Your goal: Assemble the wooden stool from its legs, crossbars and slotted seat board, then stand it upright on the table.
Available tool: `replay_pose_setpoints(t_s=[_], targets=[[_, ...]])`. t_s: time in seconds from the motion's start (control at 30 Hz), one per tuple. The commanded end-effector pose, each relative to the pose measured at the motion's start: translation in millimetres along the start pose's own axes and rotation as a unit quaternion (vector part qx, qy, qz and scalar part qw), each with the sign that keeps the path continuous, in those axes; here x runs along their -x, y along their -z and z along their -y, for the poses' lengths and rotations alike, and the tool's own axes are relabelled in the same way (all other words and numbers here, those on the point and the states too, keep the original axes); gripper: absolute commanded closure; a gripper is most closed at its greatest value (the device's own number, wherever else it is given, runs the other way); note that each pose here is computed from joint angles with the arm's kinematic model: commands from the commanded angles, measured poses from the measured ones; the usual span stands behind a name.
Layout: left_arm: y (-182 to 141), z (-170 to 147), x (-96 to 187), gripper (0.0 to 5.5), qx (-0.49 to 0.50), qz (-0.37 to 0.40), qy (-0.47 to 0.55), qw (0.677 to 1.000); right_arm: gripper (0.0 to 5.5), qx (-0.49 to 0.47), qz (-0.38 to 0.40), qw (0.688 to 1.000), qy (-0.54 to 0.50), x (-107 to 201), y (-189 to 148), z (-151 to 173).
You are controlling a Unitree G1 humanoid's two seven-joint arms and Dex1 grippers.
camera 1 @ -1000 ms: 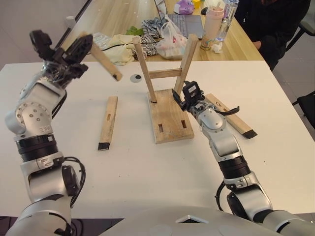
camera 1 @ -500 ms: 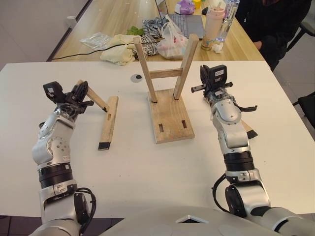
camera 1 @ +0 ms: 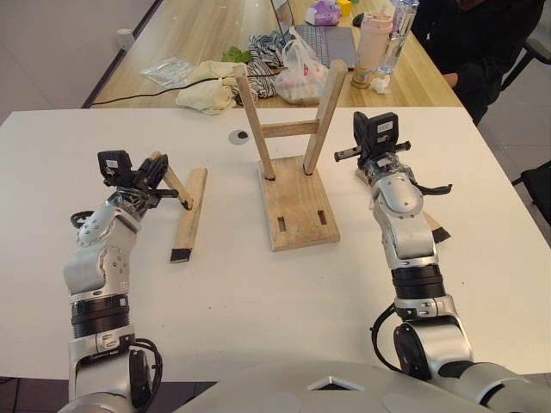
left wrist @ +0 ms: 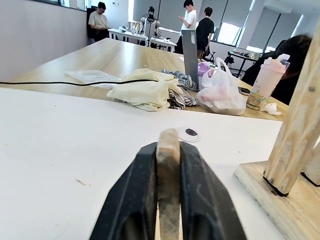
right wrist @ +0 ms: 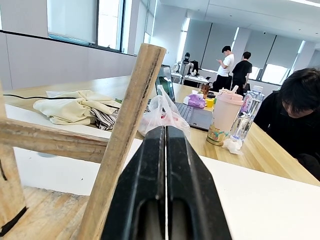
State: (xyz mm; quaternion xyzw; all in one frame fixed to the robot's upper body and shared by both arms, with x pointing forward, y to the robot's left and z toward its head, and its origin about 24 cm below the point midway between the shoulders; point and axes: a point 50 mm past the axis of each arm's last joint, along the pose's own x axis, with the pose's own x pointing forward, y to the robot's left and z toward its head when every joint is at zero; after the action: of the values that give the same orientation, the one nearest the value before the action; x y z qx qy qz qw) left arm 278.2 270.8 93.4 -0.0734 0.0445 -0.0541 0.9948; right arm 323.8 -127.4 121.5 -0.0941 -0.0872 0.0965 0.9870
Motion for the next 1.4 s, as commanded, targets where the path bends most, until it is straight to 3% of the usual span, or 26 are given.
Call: replay_pose_setpoints(t_s=[0.03,0.27,0.53,1.03,1.17,1.4], targets=[[34.7,-7.0,3.5,5.13,0.008,-0.063,-0.043,0.997,5.50,0.009,0.001,1.000,-0.005,-1.8,-0.4,0.4],[88.3,14.3,6.7,5.13,0.019,-0.058,-0.059,0.996,5.50,0.018,0.002,1.000,-0.014,-0.9,1.8,-5.4],[159.5,16.1,69.0,5.13,-0.030,-0.113,-0.056,0.992,5.50,0.023,-0.007,1.000,-0.016,2.6,6.5,-4.2],[168.0,3.4,48.9,5.13,-0.032,-0.182,-0.041,0.982,5.50,0.029,-0.013,0.999,-0.032,1.3,10.6,-11.9],[144.0,0.9,41.5,4.30,-0.035,-0.195,0.009,0.980,5.50,0.029,-0.017,0.999,-0.028,4.1,13.7,-11.9],[11.4,-17.1,13.7,3.15,-0.118,-0.208,0.053,0.970,5.50,0.031,-0.018,0.999,-0.026,6.2,14.6,-12.3]])
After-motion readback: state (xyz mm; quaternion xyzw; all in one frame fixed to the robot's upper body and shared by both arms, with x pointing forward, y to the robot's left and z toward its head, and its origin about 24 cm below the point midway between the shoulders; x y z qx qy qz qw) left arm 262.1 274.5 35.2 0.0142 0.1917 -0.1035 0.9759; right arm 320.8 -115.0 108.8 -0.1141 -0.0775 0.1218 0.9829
